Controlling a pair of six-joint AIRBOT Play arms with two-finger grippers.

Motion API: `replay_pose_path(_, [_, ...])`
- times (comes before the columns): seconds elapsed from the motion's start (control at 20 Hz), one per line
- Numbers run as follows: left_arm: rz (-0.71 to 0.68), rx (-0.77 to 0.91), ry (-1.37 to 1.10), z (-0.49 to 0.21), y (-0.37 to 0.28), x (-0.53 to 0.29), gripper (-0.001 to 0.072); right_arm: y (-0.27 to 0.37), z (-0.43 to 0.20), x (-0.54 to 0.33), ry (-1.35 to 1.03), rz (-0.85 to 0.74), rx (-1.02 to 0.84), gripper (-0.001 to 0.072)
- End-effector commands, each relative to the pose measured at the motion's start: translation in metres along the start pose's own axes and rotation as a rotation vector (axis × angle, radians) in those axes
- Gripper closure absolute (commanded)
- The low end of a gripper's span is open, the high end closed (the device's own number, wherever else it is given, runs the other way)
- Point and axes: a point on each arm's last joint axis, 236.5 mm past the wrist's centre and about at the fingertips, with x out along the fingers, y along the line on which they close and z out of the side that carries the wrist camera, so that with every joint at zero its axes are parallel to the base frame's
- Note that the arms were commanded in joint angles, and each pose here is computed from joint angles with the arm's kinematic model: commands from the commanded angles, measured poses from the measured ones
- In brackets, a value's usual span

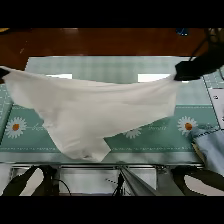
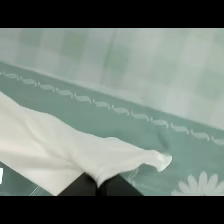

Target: Fold the shirts.

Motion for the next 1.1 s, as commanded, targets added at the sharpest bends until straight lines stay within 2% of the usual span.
replay_pose_path(0.0, [-0.091, 0.059, 0.021, 0.009, 0.000, 0.077, 0.0681, -0.020, 0.045, 0.081, -0.035, -0.002, -0.001, 0.0677])
replay_pose_path(0.15, [-0.113, 0.109, 0.034, 0.015, -0.005, 0.132, 0.0682, -0.032, 0.066, 0.121, -0.072, -0.012, 0.018, 0.0677])
replay_pose_path(0.3, [-0.086, 0.070, 0.016, 0.022, 0.011, 0.169, 0.0681, -0.047, 0.098, 0.140, -0.184, -0.047, 0.042, 0.0677])
replay_pose_path(0.5, [-0.075, -0.050, 0.099, 0.002, 0.034, 0.208, 0.0681, -0.082, 0.122, 0.150, -0.294, -0.081, 0.203, 0.0677])
replay_pose_path(0.65, [-0.105, -0.173, 0.261, -0.040, 0.030, 0.243, 0.0681, -0.095, 0.100, 0.172, -0.195, -0.058, 0.274, 0.0676])
replay_pose_path(0.85, [-0.145, -0.232, 0.467, -0.097, 0.009, 0.279, 0.0681, -0.096, 0.080, 0.195, -0.101, -0.051, 0.284, 0.0673])
replay_pose_path(0.9, [-0.145, -0.244, 0.479, -0.100, 0.009, 0.280, 0.0678, -0.096, 0.081, 0.193, -0.104, -0.052, 0.284, 0.0618])
replay_pose_path(0.95, [-0.149, -0.243, 0.487, -0.100, 0.009, 0.276, 0.0675, -0.098, 0.082, 0.187, -0.110, -0.057, 0.269, 0.0500])
replay_pose_path(1.0, [-0.156, -0.245, 0.496, -0.097, 0.011, 0.269, 0.0628, -0.100, 0.084, 0.178, -0.117, -0.061, 0.229, 0.0442])
replay_pose_path(1.05, [-0.167, -0.250, 0.511, -0.091, 0.014, 0.258, 0.0492, -0.101, 0.085, 0.164, -0.121, -0.067, 0.174, 0.0438])
